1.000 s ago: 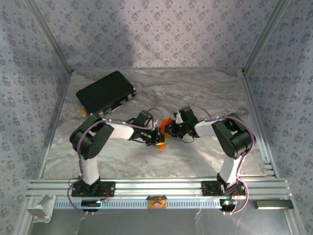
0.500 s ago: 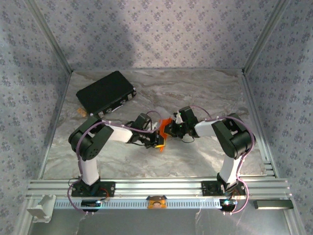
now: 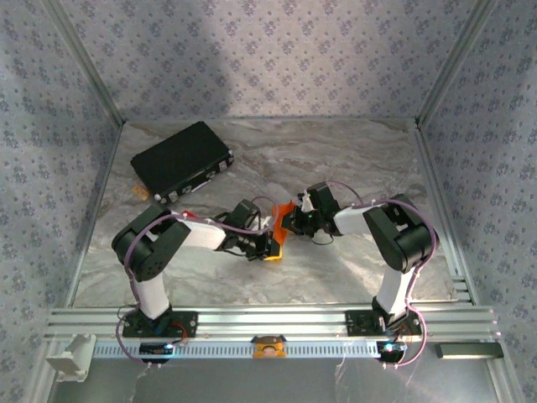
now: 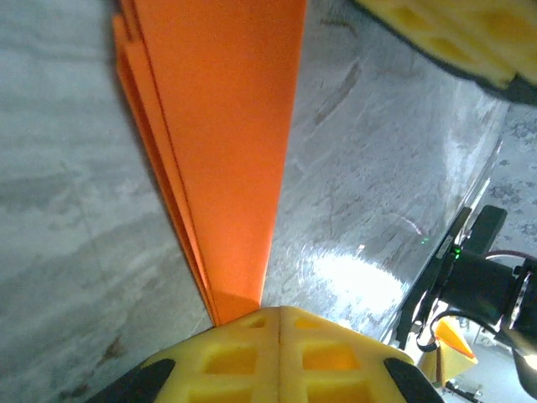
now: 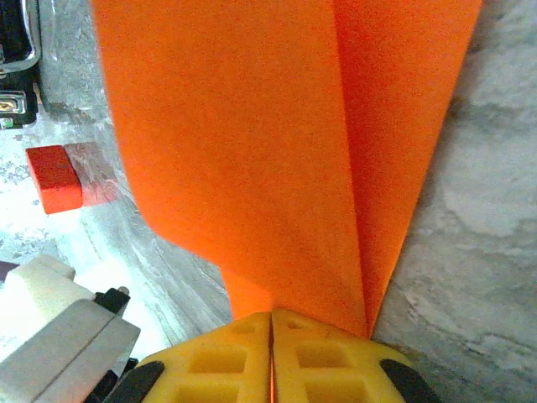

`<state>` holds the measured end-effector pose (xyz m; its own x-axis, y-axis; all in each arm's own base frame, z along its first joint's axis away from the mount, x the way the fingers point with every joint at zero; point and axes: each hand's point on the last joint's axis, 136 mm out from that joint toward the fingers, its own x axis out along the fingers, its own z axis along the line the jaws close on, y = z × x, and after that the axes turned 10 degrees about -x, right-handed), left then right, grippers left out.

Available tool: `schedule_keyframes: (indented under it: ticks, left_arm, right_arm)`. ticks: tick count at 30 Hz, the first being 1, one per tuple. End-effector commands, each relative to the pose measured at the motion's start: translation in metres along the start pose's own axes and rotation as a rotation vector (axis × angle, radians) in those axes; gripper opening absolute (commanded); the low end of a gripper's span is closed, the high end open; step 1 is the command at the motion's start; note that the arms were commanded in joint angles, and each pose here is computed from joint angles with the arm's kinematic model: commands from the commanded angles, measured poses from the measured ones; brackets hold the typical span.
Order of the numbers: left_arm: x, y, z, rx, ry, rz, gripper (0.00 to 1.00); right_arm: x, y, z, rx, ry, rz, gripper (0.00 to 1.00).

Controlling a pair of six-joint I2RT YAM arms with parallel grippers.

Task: Fold a paper plane with a square sheet of paper (pick it up from the middle)
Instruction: Fold the wing for the fifth time at the center of the table.

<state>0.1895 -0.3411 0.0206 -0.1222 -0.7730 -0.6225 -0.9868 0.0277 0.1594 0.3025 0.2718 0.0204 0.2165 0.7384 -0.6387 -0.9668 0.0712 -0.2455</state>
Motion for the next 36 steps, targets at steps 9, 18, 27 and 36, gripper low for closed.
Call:
schedule_keyframes:
  ticks: [9,18,27,36]
  left_arm:
    - [-0.002,0.042,0.036,-0.045,-0.119,0.106,0.06]
    - [-0.04,0.023,-0.036,0.1,0.061,-0.008,0.05]
    - [-0.034,-0.035,-0.045,0.034,0.066,-0.096,0.04]
    - [-0.02,-0.053,-0.04,0.006,0.057,-0.092,0.05]
  right_arm:
    - [0.005,0.031,-0.044,0.079,0.168,0.068,0.11]
    - [0.004,0.03,-0.041,0.082,0.158,0.067,0.11]
    - [0.004,0.028,-0.038,0.077,0.151,0.062,0.11]
    - [0.004,0.028,-0.035,0.077,0.143,0.061,0.11]
